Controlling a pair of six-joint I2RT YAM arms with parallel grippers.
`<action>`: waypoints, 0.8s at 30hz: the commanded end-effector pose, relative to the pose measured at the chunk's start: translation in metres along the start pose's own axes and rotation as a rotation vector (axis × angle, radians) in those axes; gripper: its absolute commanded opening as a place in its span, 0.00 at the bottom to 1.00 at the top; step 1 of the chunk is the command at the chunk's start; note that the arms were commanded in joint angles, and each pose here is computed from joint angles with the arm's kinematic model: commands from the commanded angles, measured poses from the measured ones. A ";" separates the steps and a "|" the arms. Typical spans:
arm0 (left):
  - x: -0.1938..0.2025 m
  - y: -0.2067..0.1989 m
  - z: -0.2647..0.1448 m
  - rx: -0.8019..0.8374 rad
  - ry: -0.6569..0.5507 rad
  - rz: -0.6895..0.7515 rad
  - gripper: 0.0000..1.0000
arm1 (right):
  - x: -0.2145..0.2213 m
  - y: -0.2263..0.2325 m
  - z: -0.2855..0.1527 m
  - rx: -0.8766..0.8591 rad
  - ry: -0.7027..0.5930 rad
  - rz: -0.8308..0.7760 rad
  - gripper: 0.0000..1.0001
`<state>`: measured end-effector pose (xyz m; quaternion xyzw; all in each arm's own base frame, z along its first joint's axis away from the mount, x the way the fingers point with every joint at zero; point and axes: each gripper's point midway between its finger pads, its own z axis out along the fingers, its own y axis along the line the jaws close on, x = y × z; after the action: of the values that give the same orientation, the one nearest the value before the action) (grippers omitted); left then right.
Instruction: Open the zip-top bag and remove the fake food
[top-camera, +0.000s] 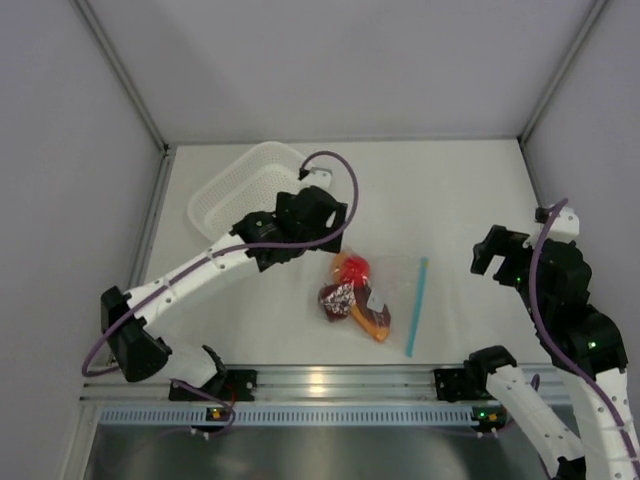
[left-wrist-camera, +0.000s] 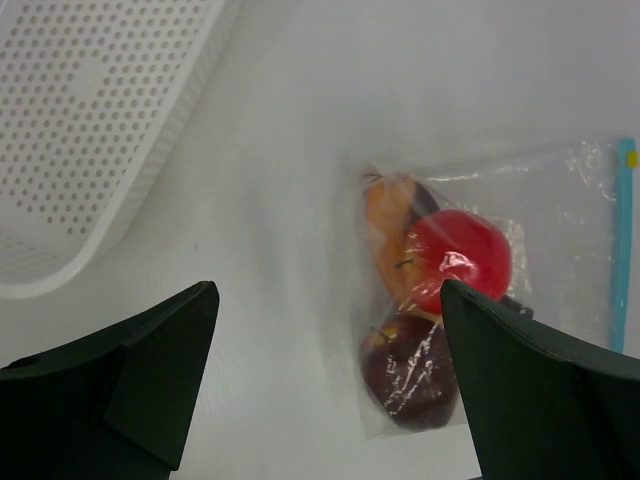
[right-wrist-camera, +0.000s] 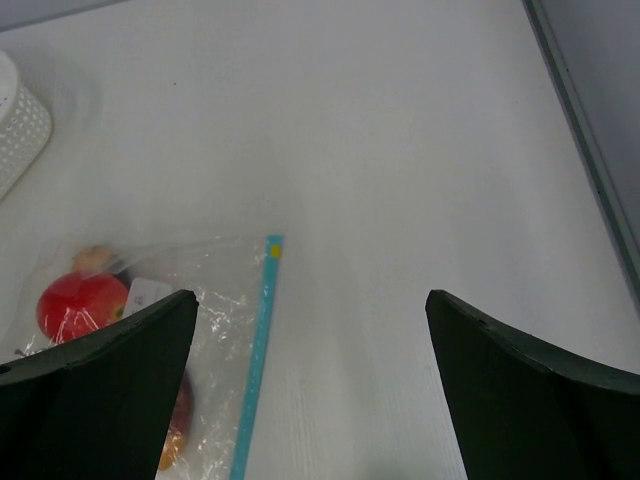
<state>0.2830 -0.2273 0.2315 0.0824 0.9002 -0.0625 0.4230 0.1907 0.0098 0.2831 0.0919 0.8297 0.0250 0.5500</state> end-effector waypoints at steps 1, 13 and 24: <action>-0.017 -0.049 0.002 0.014 -0.071 0.081 0.99 | -0.016 0.000 -0.016 -0.019 -0.065 0.027 0.99; 0.064 -0.201 0.032 0.183 0.043 0.428 0.99 | -0.035 -0.052 -0.053 0.211 -0.187 0.082 0.99; 0.121 -0.252 0.081 0.209 0.145 0.484 0.99 | -0.039 -0.058 -0.061 0.229 -0.207 0.090 0.99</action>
<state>0.2190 -0.4580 0.0995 0.3450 0.8722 -0.0280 0.3455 0.1476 -0.0469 0.3236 0.1849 0.7723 -0.0569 0.6051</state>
